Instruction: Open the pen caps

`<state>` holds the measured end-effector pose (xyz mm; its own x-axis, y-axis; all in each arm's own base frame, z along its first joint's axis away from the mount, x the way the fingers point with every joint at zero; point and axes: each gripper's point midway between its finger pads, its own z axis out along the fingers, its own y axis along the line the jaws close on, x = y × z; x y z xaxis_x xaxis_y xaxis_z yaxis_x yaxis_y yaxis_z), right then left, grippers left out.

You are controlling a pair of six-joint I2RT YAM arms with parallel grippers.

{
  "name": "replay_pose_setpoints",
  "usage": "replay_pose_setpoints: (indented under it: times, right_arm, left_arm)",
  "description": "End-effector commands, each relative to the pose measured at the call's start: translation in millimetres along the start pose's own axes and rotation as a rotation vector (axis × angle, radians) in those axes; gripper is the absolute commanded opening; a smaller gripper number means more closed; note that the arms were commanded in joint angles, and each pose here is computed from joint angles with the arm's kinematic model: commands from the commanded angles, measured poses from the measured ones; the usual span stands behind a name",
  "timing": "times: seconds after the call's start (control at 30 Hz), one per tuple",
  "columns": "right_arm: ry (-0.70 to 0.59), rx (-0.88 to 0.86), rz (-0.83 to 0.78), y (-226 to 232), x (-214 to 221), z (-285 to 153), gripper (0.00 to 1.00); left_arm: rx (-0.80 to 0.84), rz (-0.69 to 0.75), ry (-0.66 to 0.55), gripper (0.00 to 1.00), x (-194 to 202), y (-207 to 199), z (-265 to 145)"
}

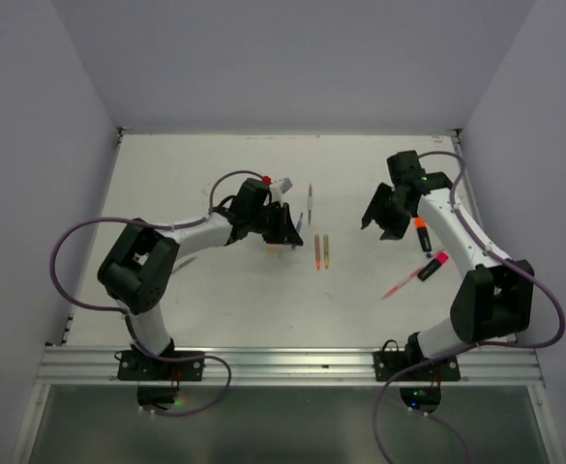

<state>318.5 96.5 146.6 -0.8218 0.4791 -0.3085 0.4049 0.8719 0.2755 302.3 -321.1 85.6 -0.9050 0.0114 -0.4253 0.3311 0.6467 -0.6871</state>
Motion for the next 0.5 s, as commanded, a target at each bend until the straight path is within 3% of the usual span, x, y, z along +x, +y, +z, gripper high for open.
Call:
replay_pose_setpoints:
  times: [0.0,0.2,0.47]
  right_arm:
    - [0.079,0.071,0.095,-29.2,26.1,1.3,0.57]
    - [0.047,0.096,0.14,-47.1,23.7,-7.4,0.57]
    - [0.038,0.101,0.16,-61.6,23.7,-14.7,0.58]
  left_arm:
    - [0.008,0.034,-0.062,0.0,-20.4,-16.9,22.9]
    - [0.002,0.005,0.042,0.0,12.9,-15.9,58.2]
    - [-0.01,-0.069,0.093,0.0,42.4,0.7,70.8]
